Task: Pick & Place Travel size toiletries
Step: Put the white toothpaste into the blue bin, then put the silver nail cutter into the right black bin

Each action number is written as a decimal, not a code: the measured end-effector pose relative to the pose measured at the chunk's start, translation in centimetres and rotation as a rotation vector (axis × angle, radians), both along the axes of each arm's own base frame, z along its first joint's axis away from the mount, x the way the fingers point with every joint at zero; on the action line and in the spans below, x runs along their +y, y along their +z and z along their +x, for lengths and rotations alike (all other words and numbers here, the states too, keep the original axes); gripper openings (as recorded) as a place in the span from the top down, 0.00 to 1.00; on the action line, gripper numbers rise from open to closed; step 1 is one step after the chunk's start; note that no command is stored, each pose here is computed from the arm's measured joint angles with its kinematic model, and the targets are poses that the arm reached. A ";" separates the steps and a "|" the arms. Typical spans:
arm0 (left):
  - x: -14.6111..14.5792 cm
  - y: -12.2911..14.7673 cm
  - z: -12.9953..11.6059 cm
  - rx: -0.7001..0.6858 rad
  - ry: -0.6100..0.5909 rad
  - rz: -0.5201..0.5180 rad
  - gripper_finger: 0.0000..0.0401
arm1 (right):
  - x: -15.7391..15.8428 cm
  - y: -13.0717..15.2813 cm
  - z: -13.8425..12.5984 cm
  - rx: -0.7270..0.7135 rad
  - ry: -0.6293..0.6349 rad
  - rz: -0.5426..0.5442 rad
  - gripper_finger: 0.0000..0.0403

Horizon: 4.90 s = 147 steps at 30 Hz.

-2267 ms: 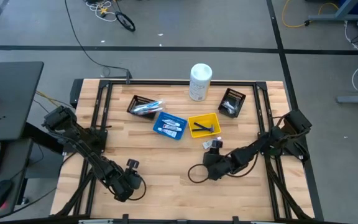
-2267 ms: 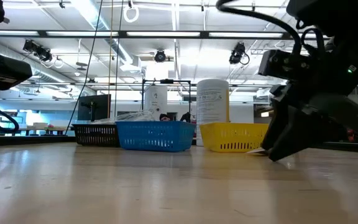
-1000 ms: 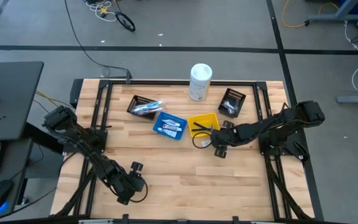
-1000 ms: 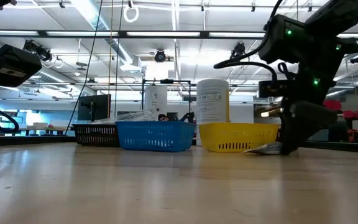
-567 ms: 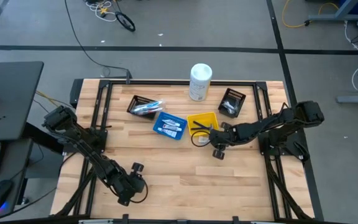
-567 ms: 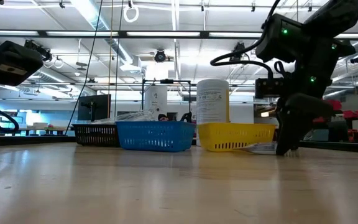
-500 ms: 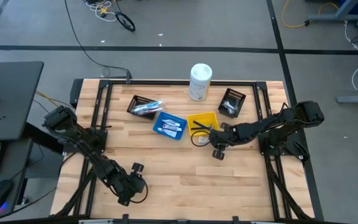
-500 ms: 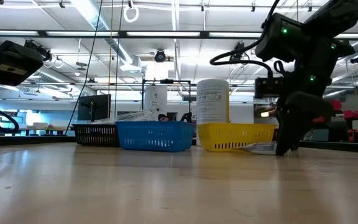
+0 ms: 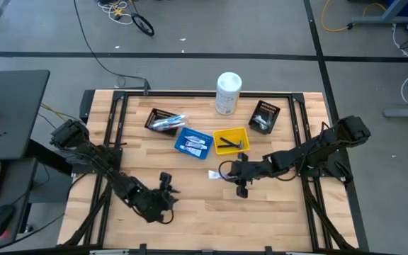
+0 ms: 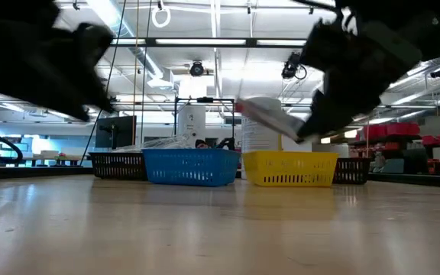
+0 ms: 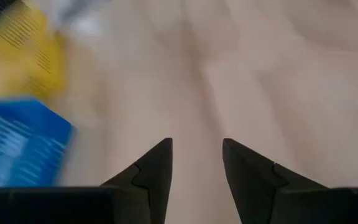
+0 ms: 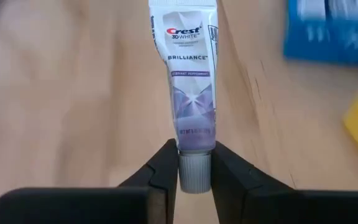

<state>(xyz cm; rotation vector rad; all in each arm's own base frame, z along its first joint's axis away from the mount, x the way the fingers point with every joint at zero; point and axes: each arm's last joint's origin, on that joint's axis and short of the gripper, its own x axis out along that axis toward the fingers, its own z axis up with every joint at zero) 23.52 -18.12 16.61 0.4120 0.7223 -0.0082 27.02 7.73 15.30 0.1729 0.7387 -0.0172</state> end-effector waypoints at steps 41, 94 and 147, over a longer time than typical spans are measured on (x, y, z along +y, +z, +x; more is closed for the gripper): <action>8.8 3.8 8.2 -0.334 -0.284 0.122 0.91 | 0.4 2.0 1.4 -0.217 0.133 0.133 0.81; 19.0 0.6 6.3 0.076 0.459 -0.055 0.74 | -0.2 0.3 0.3 -0.150 -0.096 0.137 0.65; -0.2 0.4 -4.3 0.622 -0.285 -0.085 0.69 | -0.9 0.7 0.5 -0.250 -0.359 0.075 0.65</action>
